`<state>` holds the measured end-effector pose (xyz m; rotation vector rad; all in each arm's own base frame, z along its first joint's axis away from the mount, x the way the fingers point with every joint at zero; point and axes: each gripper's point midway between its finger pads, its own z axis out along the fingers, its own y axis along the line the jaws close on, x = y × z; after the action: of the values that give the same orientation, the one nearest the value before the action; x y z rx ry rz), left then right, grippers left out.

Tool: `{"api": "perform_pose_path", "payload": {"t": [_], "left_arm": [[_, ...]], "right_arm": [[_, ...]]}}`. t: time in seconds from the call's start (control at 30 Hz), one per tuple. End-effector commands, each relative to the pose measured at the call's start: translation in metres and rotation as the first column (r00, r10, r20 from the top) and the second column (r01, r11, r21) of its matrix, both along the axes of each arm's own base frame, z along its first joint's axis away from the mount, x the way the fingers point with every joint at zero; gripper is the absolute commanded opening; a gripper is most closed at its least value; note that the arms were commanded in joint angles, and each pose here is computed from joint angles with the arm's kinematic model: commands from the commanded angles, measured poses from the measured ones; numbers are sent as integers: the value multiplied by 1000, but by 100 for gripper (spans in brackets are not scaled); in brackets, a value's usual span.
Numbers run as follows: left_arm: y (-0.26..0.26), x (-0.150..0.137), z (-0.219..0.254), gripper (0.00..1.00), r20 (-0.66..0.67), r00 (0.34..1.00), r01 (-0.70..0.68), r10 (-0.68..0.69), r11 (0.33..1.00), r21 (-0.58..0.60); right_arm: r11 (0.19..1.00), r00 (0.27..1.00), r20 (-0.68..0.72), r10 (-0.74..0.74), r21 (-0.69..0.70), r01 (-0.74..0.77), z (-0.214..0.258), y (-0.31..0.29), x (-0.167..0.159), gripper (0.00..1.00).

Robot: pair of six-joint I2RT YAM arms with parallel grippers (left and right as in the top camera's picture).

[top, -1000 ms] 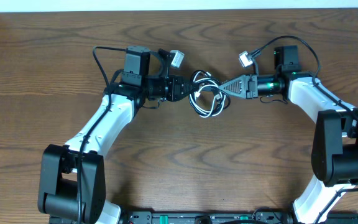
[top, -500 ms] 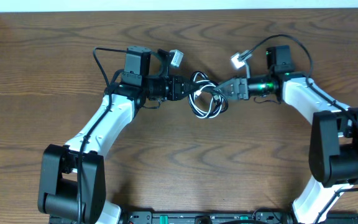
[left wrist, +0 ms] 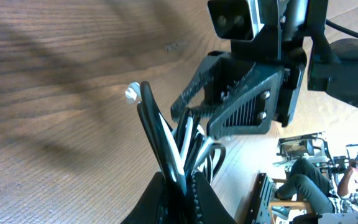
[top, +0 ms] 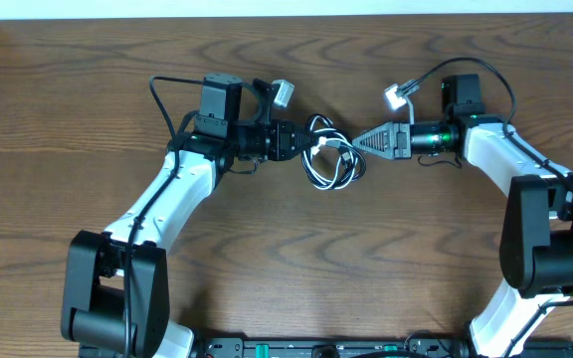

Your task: Untangle cables

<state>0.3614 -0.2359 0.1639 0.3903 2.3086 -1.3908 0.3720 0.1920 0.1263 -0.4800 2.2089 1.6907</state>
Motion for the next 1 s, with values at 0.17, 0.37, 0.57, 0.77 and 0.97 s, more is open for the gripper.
{"api": "perform_pose_path", "payload": {"t": [0.17, 0.37, 0.57, 0.77, 0.97], "left_arm": [[-4, 0, 13, 7, 2, 1000, 15, -15, 999, -34], [-4, -3, 12, 8, -12, 1000, 22, -23, 999, -38], [-4, -6, 9, 7, -38, 999, 22, -24, 999, -32], [-3, -5, 9, 8, -36, 999, 19, -20, 999, -29], [-1, -2, 5, 7, -51, 999, -13, 12, 1000, -12]], "right_arm": [[995, 995, 38, 88, -43, -86, 2, 29, -19, 21], [977, 996, 59, 65, -209, -51, -24, 34, -14, 10], [970, 993, 63, 103, -228, -87, -27, 48, -23, 28], [979, 990, 91, 106, -184, -88, -19, 48, -19, 31], [986, 993, 86, 83, -150, -70, -14, 38, -14, 36]]}}
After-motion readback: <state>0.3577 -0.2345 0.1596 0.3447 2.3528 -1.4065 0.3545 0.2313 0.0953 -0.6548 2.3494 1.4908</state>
